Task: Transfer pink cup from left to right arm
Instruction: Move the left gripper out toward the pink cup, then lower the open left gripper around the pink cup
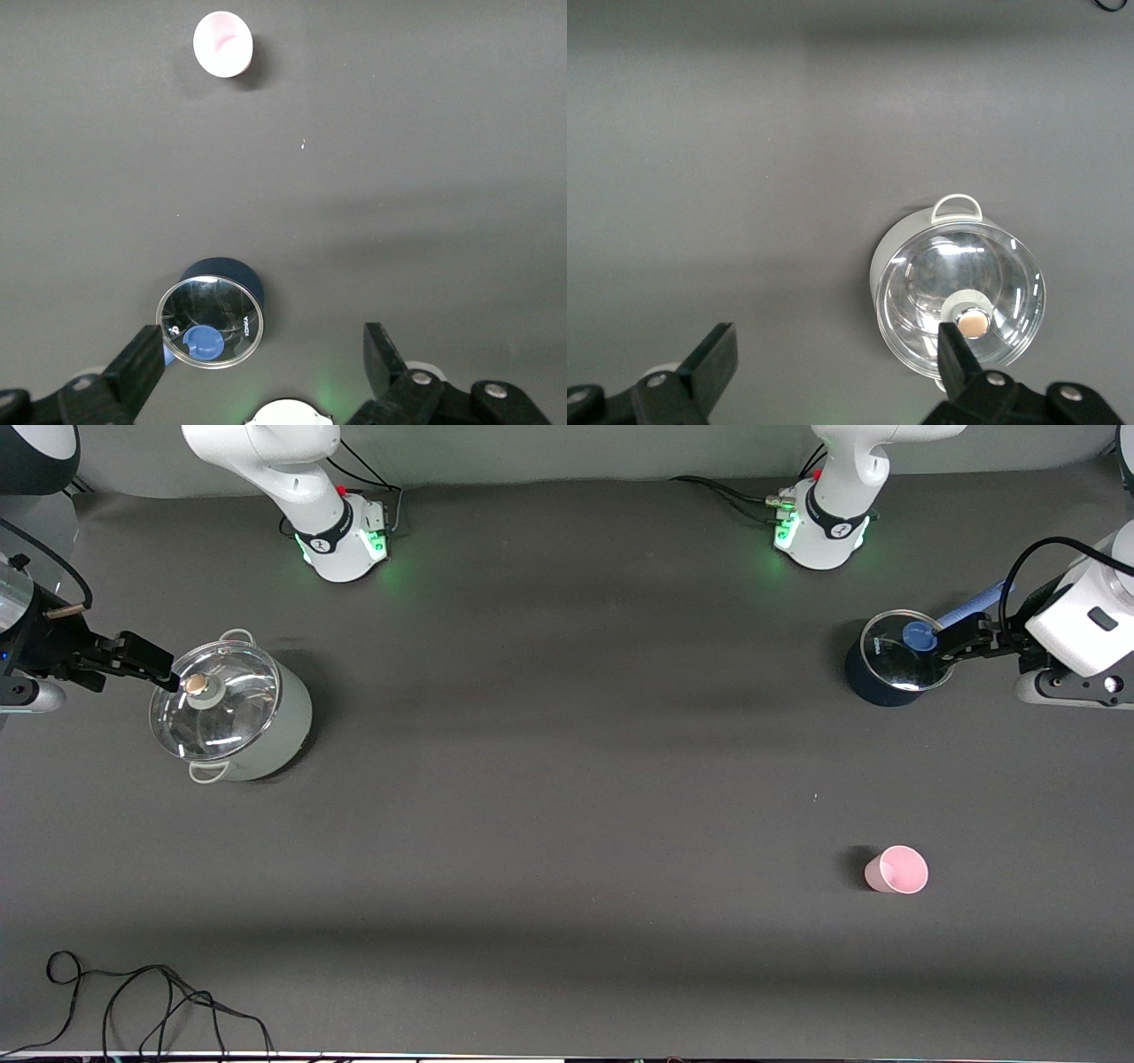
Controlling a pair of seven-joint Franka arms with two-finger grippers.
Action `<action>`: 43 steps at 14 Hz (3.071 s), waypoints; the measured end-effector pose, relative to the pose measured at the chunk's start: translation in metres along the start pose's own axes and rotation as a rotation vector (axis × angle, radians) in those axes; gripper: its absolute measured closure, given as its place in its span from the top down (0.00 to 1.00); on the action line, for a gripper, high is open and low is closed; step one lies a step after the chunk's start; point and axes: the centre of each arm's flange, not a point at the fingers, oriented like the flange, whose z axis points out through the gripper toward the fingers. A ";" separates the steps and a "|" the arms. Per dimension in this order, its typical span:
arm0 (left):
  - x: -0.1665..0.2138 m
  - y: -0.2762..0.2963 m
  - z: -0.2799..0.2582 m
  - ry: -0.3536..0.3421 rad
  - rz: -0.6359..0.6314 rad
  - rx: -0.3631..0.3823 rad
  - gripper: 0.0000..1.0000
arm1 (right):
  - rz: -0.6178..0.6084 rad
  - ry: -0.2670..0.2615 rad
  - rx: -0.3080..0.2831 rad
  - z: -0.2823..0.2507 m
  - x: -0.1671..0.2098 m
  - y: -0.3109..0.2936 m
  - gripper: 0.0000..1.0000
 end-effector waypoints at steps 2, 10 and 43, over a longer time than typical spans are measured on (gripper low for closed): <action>0.000 0.000 0.000 0.001 0.000 0.000 1.00 | -0.001 -0.009 -0.001 0.001 -0.001 -0.001 1.00; 0.012 0.000 0.002 0.048 0.016 0.000 1.00 | -0.002 -0.026 -0.002 0.003 -0.002 -0.001 1.00; 0.111 -0.264 0.519 1.358 0.903 -0.554 0.99 | -0.002 -0.040 -0.003 0.006 -0.002 -0.001 1.00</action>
